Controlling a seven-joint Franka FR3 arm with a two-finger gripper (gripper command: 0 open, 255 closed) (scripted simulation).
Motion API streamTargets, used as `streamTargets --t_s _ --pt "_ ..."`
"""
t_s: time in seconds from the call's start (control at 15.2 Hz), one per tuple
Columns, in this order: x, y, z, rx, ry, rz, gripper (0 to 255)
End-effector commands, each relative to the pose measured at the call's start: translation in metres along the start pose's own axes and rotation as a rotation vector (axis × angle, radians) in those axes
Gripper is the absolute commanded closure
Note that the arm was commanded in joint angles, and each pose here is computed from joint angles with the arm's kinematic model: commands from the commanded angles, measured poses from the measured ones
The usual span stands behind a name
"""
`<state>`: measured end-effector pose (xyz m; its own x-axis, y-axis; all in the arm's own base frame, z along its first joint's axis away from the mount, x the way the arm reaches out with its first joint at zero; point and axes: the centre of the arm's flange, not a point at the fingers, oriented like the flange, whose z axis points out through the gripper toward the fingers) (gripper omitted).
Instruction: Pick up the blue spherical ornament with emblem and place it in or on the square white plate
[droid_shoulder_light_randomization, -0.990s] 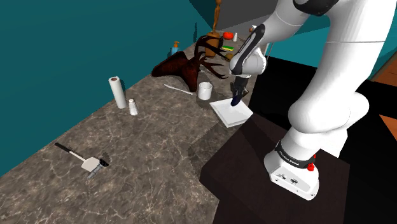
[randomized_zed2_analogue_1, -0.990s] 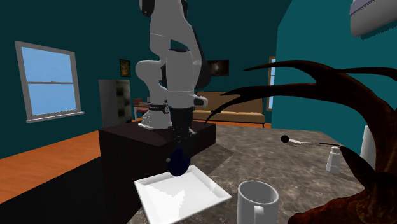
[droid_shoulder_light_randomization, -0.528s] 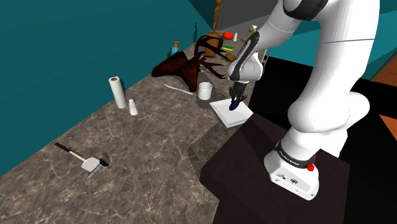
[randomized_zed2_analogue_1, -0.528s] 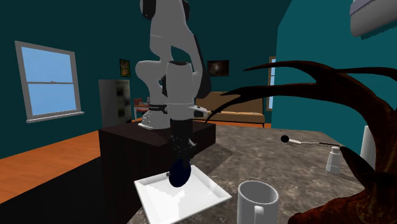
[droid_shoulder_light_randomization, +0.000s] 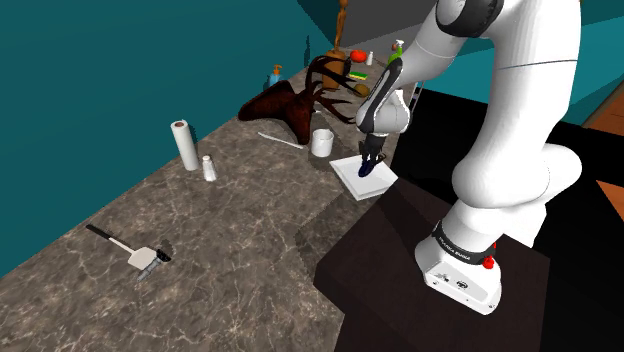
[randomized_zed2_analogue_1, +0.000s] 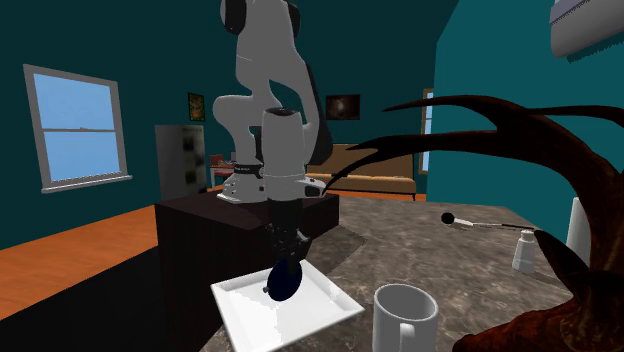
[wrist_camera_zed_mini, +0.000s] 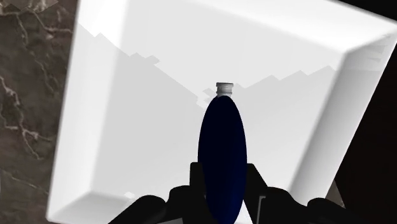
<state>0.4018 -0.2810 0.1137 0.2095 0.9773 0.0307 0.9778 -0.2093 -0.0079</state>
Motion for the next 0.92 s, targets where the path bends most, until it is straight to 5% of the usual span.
streamTargets --t_s 0.0,0.2,0.26,0.59,0.86 --pt "0.001 -0.001 0.003 0.007 0.004 -0.002 255" --pt "0.001 -0.001 0.003 0.007 0.004 -0.002 255" --pt "0.002 -0.001 0.002 0.007 0.003 -0.002 0" --pt "0.001 -0.001 0.003 0.007 0.004 -0.002 0" --pt "0.001 -0.001 -0.047 0.007 0.004 -0.002 0"
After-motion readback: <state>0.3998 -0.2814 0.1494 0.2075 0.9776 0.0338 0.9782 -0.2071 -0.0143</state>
